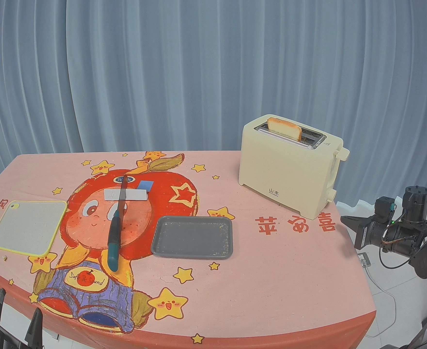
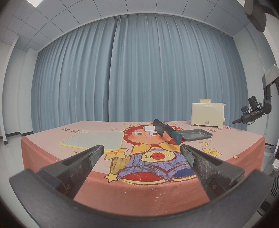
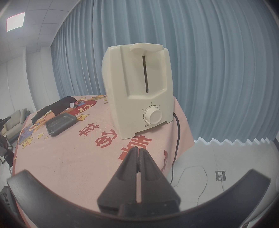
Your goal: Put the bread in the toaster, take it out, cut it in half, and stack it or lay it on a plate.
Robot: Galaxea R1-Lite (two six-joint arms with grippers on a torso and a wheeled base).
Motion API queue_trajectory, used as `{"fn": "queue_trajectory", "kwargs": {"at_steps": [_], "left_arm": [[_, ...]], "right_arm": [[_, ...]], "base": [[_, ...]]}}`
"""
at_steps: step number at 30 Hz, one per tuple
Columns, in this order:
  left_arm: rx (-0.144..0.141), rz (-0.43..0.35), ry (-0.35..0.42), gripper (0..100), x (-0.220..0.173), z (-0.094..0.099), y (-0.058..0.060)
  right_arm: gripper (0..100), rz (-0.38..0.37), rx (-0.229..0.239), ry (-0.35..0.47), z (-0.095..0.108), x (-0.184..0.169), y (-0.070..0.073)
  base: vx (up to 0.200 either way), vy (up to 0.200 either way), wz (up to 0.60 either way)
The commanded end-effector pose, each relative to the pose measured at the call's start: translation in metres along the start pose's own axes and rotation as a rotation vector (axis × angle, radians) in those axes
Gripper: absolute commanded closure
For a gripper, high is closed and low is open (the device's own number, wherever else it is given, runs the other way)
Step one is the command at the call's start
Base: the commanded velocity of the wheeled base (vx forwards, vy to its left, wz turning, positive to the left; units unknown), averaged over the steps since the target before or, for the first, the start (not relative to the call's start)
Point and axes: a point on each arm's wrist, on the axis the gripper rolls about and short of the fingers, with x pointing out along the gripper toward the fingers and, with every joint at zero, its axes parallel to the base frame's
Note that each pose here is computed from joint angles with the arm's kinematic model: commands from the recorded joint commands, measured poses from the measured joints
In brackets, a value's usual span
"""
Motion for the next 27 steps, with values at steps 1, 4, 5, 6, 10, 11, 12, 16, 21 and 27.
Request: {"fn": "queue_trajectory", "kwargs": {"at_steps": [1, 4, 5, 6, 10, 11, 12, 16, 21, 27], "left_arm": [[-0.001, 0.001, 0.003, 0, 0.0, -0.005, 0.0], [-0.001, 0.0, 0.003, 0, 0.0, -0.005, 0.0], [-0.001, 0.001, 0.003, 0, 0.0, -0.005, 0.0], [-0.001, 0.001, 0.003, 0, 0.0, -0.005, 0.0], [-0.001, 0.0, 0.003, 0, 0.0, -0.005, 0.0], [0.001, 0.0, 0.003, 0, 0.0, -0.005, 0.0], [-0.001, 0.0, 0.003, 0, 0.0, -0.005, 0.0], [0.001, 0.001, 0.003, 0, 0.0, -0.005, 0.0], [-0.001, 0.001, 0.003, 0, 0.0, -0.005, 0.0], [-0.001, 0.001, 0.003, 0, 0.0, -0.005, 0.0]], "right_arm": [[100, 0.005, 0.004, 0.003, -0.001, 0.003, 0.0], [100, 0.008, 0.005, 0.005, -0.002, 0.005, 0.0], [100, 0.008, 0.006, 0.009, -0.003, 0.006, 0.0], [100, 0.008, 0.007, 0.011, -0.003, 0.007, 0.0], [100, 0.0, 0.01, 0.003, -0.003, 0.012, -0.003], [100, -0.003, 0.01, -0.001, -0.004, 0.014, -0.003], [100, -0.008, 0.006, -0.011, -0.004, 0.015, -0.004], [100, -0.022, 0.004, -0.024, -0.005, 0.019, -0.005], [100, -0.029, 0.002, -0.027, -0.008, 0.023, -0.006], [100, -0.031, 0.006, -0.039, -0.006, 0.024, -0.006]], "base": [[0.0, 0.0, 0.0], [0.0, 0.0, 0.0], [0.0, 0.0, 0.0], [0.0, 0.0, 0.0], [0.0, 0.0, 0.0], [0.0, 0.0, 0.0], [0.0, 0.0, 0.0], [0.0, 0.0, 0.0], [0.0, 0.0, 0.0], [0.0, 0.0, 0.0]]}}
